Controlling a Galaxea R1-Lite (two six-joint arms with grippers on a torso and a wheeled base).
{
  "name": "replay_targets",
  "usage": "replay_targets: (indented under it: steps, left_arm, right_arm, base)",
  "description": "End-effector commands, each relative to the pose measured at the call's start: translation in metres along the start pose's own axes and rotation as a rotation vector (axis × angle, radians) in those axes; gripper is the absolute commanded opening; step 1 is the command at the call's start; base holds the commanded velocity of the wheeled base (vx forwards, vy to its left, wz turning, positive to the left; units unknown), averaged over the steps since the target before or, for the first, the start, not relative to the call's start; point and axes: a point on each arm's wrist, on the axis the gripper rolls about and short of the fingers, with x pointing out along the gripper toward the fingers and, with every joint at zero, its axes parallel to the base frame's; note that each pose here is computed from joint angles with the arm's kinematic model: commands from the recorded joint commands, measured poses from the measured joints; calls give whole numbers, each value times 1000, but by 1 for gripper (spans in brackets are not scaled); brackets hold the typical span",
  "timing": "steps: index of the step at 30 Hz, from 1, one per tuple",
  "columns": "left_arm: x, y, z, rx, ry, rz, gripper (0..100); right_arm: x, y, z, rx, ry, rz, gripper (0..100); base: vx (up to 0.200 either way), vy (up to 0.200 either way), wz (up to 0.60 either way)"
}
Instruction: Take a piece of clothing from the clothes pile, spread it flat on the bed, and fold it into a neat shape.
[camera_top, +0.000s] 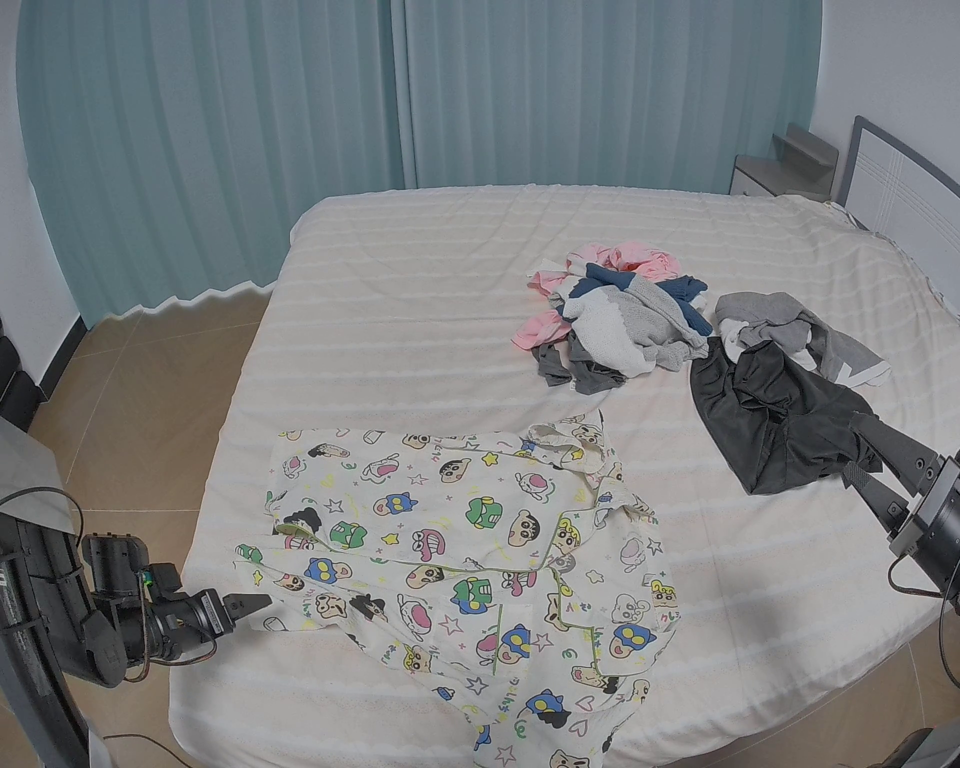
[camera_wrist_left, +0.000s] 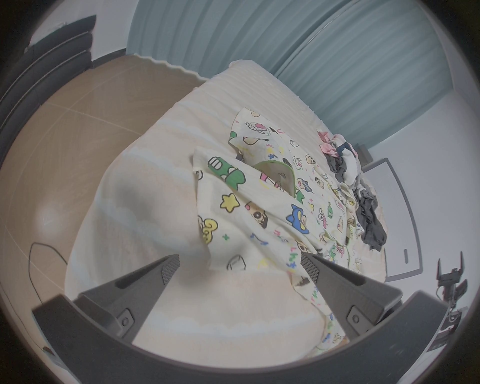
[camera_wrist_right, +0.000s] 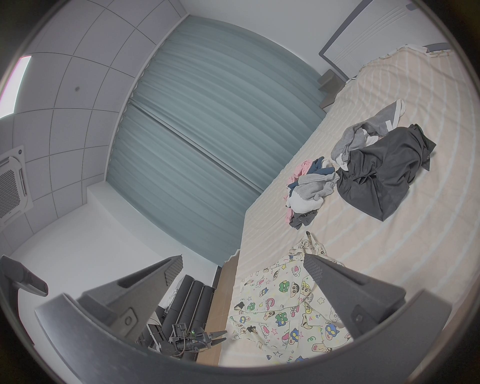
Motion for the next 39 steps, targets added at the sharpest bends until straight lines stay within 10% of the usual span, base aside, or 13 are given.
replay_targets:
  steps: [1,34,35,39]
  left_arm:
    - [21,-1,-2,27,4,18,100]
    - [40,8,-14,79,-28,-13,100]
    - [40,8,-15,82,-25,-13,0]
    - [41,8,-15,91,-23,-12,0]
  right_arm:
    - [0,0,0,-1,-1,2,100]
    - [0,0,0,-1,-1,2,100]
    - [0,0,0,-1,-1,2,100]
    - [0,0,0,-1,0,1,100]
  base:
    - [0,0,0]
    - [0,0,0]
    - [0,0,0]
    - [0,0,0]
